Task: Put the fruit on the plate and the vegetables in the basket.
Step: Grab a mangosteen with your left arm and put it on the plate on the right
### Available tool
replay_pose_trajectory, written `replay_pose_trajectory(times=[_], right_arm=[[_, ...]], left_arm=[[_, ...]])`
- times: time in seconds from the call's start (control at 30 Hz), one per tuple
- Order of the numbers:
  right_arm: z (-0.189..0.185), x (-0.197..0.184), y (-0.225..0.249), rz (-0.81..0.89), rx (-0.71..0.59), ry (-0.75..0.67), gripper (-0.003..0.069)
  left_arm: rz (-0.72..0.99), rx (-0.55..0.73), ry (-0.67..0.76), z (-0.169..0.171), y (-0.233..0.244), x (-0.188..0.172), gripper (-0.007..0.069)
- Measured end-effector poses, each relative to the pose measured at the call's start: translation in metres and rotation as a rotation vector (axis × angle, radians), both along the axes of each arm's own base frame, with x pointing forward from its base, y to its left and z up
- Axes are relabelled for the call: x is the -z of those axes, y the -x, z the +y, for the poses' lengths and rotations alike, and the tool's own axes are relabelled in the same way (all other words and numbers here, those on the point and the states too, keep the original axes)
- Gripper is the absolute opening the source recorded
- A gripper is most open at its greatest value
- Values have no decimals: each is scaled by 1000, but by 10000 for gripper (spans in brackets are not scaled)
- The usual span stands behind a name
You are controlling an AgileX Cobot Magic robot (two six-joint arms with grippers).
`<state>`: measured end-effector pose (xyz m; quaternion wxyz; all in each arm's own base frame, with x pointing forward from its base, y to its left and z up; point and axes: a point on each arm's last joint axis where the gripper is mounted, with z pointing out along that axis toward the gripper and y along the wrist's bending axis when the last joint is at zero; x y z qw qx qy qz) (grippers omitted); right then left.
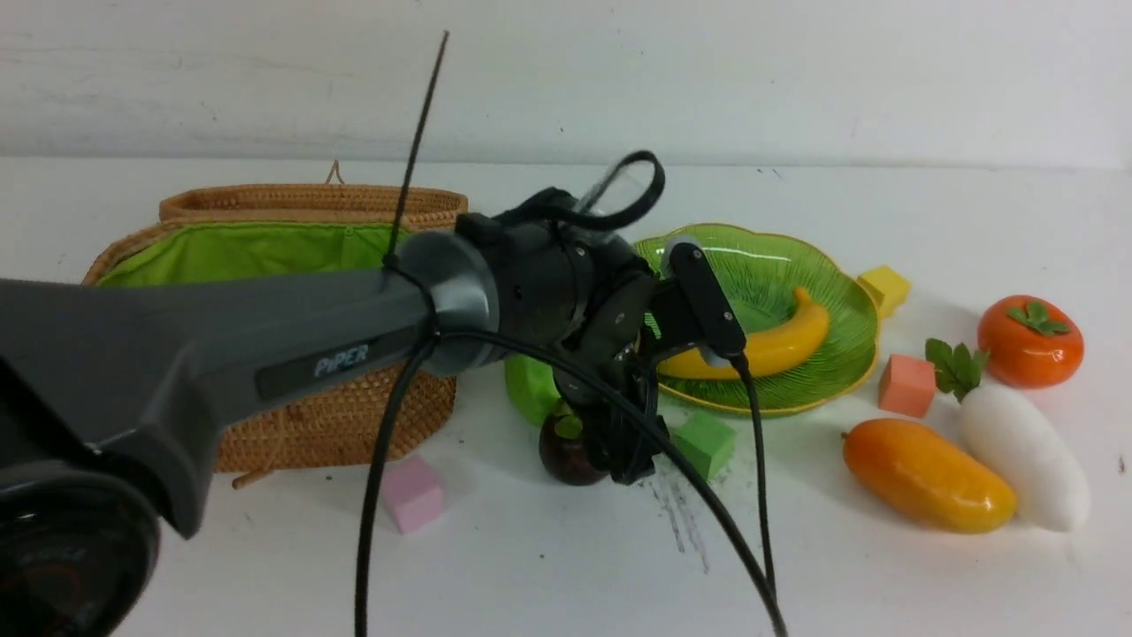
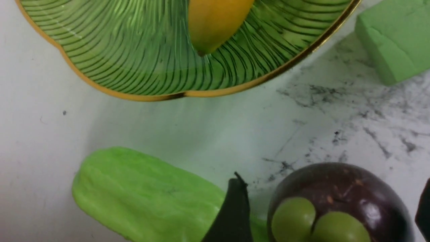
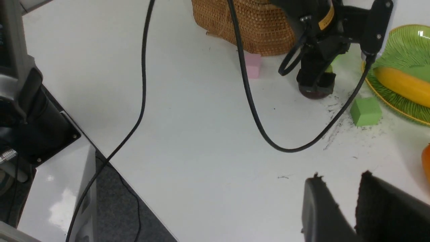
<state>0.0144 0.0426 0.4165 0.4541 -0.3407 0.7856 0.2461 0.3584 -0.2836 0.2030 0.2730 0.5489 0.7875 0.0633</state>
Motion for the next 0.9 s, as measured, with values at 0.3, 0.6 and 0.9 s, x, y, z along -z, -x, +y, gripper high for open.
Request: replay_pose_trajectory(times=[0.3,0.6,0.9], right_arm=[[1,2,3,35,-24,9,183],[1,2,3,37,-25,10,181],[0,2,3,33,-21,13,183]], left_arm=[[64,-14,-57,1,0,20,531],[105,-29,-68,3,3,22,337],[102,-39,-18,1,5,11,8]])
